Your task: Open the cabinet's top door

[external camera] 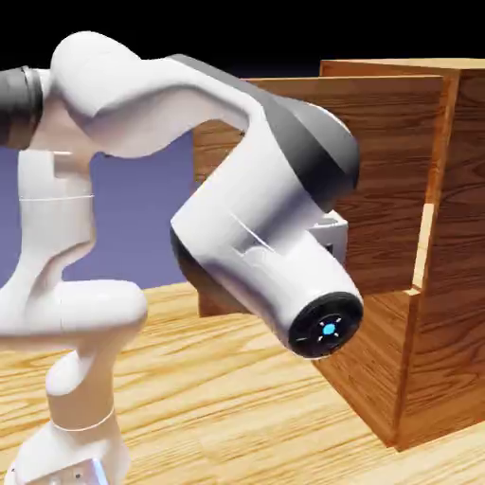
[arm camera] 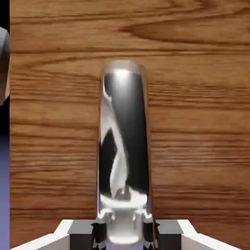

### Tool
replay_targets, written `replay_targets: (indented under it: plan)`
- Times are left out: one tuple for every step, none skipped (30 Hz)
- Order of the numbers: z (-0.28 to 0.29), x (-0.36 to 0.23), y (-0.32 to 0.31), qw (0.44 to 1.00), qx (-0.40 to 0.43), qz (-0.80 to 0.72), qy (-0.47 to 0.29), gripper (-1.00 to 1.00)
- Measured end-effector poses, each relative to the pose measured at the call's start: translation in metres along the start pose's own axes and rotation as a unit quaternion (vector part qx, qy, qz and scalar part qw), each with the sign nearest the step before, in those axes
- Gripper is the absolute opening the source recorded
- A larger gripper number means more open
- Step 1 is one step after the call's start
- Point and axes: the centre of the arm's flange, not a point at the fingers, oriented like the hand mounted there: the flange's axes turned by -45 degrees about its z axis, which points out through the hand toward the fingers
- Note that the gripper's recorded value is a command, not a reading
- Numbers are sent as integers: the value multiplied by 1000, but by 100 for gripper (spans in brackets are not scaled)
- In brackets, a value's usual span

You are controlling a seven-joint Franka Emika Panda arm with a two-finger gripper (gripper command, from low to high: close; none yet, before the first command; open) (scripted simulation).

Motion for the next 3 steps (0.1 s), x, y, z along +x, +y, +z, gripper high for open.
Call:
replay_targets:
  plan:
    - [-7, 0, 4, 1000, 12, 0, 0, -100]
    - [-12, 0, 6, 1000, 20, 0, 0, 100]
    - [-12, 0, 6, 1000, 19, 0, 0, 100]
